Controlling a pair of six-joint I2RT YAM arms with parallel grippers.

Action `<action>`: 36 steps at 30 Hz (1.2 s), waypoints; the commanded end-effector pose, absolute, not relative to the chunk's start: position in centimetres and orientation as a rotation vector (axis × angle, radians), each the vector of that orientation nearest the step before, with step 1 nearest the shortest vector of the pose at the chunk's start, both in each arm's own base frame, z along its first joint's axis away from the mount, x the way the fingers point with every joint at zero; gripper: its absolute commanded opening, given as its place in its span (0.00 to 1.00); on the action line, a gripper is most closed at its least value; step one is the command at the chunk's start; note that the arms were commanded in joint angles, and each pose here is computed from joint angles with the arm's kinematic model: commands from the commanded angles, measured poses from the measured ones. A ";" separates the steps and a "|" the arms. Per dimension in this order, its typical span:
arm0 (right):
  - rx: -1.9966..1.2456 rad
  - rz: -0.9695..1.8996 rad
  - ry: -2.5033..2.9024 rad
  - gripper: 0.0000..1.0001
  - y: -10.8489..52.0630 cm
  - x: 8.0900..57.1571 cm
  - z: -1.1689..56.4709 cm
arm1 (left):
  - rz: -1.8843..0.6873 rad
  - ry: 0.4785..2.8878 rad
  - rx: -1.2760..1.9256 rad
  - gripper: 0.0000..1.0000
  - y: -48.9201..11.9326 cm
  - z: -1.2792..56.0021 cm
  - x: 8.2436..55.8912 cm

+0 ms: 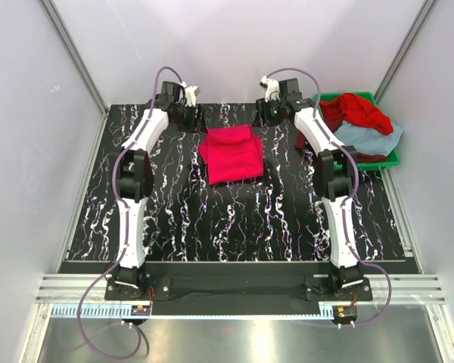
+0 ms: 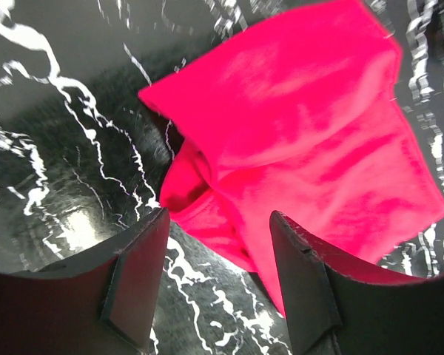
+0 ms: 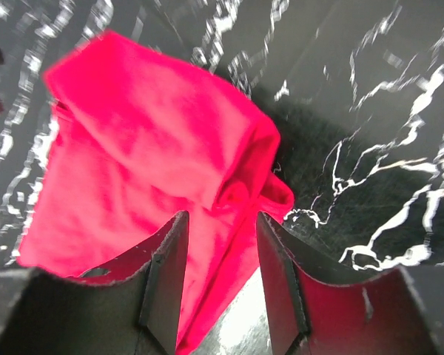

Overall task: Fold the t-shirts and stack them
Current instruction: Fold the tshirt

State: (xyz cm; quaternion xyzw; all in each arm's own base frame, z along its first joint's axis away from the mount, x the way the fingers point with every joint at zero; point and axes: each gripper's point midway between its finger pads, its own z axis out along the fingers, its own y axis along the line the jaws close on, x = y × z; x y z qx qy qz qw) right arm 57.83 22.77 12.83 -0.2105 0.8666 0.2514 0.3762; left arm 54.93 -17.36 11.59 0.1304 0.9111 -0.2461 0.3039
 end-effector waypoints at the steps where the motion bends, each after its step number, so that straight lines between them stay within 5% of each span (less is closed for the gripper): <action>1: -0.550 0.633 2.179 0.49 22.6 58.9 13.1 | -0.698 2.357 0.391 0.62 -18.2 12.3 55.6; 25: -0.528 0.784 2.230 0.48 24.4 58.6 8.8 | -0.674 2.338 0.444 0.60 -20.9 9.3 57.3; 36: -0.524 0.822 2.218 0.37 25.1 58.9 8.0 | -0.666 2.334 0.458 0.42 -21.1 9.1 57.4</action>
